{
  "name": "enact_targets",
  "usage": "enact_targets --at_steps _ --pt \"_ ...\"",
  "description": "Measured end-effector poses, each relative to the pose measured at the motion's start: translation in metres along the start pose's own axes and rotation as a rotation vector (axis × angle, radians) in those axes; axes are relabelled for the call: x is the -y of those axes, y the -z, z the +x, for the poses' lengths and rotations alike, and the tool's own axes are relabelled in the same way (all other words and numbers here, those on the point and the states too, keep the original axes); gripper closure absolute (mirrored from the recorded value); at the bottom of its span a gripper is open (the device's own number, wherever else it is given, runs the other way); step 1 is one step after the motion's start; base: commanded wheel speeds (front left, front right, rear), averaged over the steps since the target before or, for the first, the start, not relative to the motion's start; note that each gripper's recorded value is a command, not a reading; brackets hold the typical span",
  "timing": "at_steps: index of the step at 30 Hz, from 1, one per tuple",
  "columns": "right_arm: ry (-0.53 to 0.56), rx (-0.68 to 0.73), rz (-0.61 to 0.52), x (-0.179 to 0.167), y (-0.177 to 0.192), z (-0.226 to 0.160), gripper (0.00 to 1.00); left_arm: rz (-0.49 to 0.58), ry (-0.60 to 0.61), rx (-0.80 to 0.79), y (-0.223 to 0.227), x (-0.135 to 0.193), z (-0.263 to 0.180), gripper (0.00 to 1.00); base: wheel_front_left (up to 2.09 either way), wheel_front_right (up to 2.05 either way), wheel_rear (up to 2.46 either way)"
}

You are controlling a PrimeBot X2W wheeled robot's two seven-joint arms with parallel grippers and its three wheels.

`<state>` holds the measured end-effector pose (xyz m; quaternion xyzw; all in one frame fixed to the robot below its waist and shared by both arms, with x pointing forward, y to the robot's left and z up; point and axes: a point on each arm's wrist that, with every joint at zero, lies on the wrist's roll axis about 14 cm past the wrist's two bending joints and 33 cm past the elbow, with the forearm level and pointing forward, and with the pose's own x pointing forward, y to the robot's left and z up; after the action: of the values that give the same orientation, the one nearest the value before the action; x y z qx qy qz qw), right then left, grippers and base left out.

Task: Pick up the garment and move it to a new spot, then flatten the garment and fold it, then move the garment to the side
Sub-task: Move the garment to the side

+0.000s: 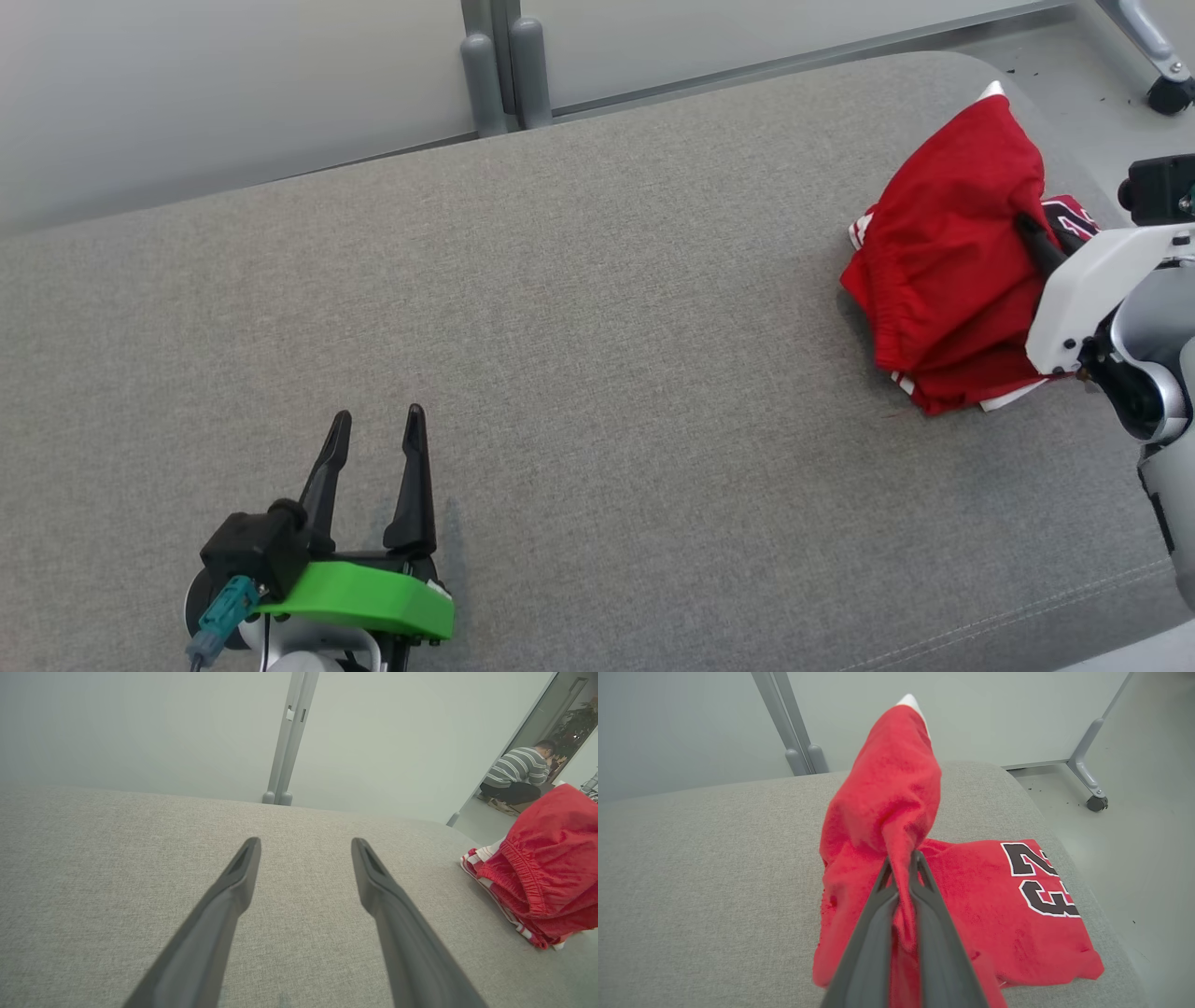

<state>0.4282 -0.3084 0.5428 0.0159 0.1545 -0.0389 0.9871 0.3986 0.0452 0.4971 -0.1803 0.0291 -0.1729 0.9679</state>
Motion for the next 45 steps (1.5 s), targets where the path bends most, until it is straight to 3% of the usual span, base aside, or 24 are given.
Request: enact_targets --at_steps 21,25,33,34,35,45 --pt "0.245 -0.112 -0.103 0.092 0.047 0.043 1.00 0.049 -0.013 -0.082 0.014 -0.024 0.009 0.00 0.00 0.00 0.00" --pt "0.274 -0.142 -0.129 0.101 0.058 0.052 1.00 0.058 -0.019 -0.098 0.017 -0.029 0.010 0.00 0.00 0.00 0.00" --pt "0.316 -0.192 -0.073 0.105 0.091 0.062 1.00 0.067 -0.043 -0.128 0.023 -0.041 0.011 0.00 0.00 0.00 0.00" --pt "0.320 -0.188 -0.078 0.106 0.091 0.064 0.85 0.068 -0.045 -0.131 0.024 -0.042 0.011 0.00 0.00 0.00 0.00" --pt "0.326 -0.172 -0.079 0.106 0.091 0.066 0.00 0.070 -0.048 -0.139 0.026 -0.044 0.011 0.00 0.00 0.00 0.00" --pt "0.345 -0.147 -0.108 0.110 0.088 0.065 0.00 0.073 -0.041 -0.142 0.027 -0.042 0.015 0.00 0.00 0.00 0.00"
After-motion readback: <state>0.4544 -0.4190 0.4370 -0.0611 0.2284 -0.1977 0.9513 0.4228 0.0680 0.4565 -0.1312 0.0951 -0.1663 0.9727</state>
